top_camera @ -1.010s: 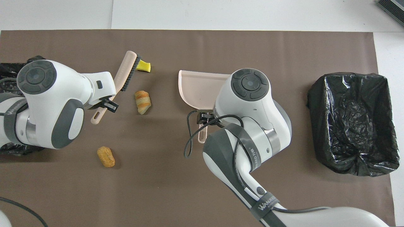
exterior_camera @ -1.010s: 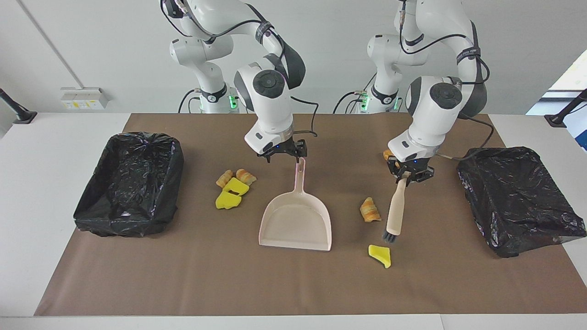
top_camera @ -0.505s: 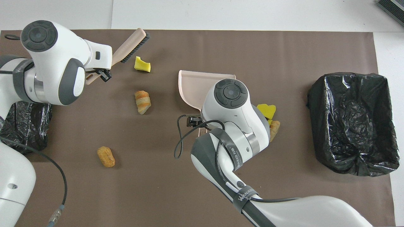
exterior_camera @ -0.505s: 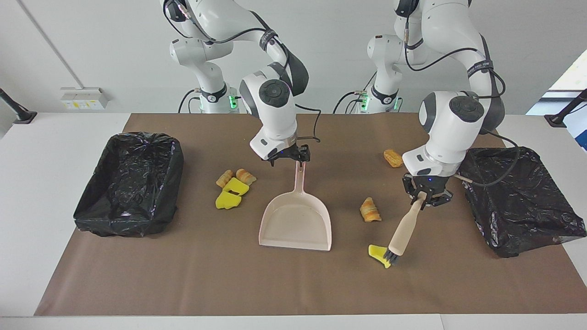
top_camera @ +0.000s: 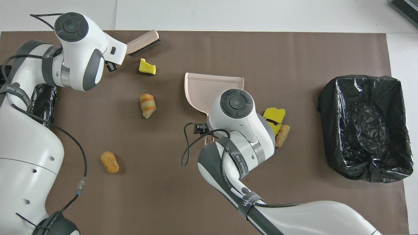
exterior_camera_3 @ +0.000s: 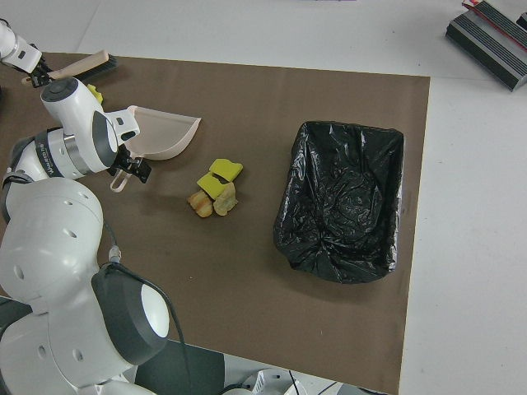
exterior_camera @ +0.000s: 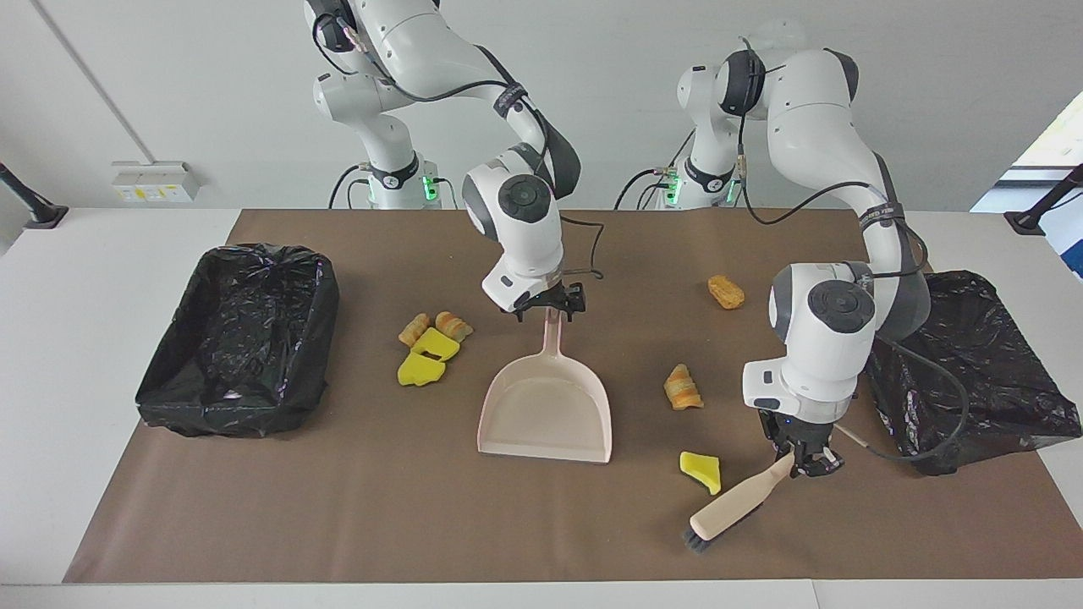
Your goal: Sweep and dump trash in bin
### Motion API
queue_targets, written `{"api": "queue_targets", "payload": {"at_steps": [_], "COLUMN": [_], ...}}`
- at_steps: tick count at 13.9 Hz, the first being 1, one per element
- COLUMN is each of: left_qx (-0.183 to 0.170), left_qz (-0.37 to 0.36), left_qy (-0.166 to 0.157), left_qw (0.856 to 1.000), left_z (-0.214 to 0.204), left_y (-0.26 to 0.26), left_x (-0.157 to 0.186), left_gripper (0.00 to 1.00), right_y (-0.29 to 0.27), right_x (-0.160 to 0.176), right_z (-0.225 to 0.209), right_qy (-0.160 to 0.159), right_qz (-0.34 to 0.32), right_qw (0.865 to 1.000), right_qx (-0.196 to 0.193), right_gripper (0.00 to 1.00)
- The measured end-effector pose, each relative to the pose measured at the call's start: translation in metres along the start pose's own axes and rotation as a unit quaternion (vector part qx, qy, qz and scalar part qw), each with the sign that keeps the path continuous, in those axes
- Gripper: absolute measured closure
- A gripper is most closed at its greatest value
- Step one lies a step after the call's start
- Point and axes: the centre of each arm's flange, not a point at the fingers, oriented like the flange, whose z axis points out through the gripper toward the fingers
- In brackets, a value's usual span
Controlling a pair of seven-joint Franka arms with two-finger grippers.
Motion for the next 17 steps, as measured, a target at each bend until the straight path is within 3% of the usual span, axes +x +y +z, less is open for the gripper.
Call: {"api": "queue_targets", "payload": {"at_steps": [4,5,8,11,14,17], "left_qx": [-0.002,-0.009,-0.039,-0.07,-0.108,-0.146], "left_qz": [0.046,0.07,0.112,0.137,0.143,0.14], "left_qy": [-0.006,-0.009,-0.02,-0.037,-0.056,-0.081], "left_qw": [0.999,0.998,0.993,0.987,0.982,0.976], "left_z": [-0.003,-0.004,-0.011,-0.023,-0.039,-0.065], "left_y": [0.003,0.009,0.039,0.078,0.115,0.136], "left_x": [-0.002,-0.005,-0.023,-0.049,-0.073,-0.087], "left_gripper": [0.74,0.74,0.74,0.74,0.74,0.74], "right_y": [-0.001,-0.002,-0.003,0.0,0.028,0.051], "right_x": [-0.001,-0.001,-0.001,-0.003,0.006,0.013], "right_z": [0.0,-0.001,-0.006,-0.043,-0.086,-0.095], "right_qy": [0.001,0.001,0.005,0.029,0.054,0.046], "right_qz": [-0.001,-0.001,-0.024,-0.085,-0.155,-0.247], "right_qw": [1.0,1.0,1.0,0.996,0.986,0.968], "right_qx": [0.001,0.001,0.003,0.011,0.014,0.002], "right_gripper": [0.6,0.68,0.68,0.68,0.68,0.68]}}
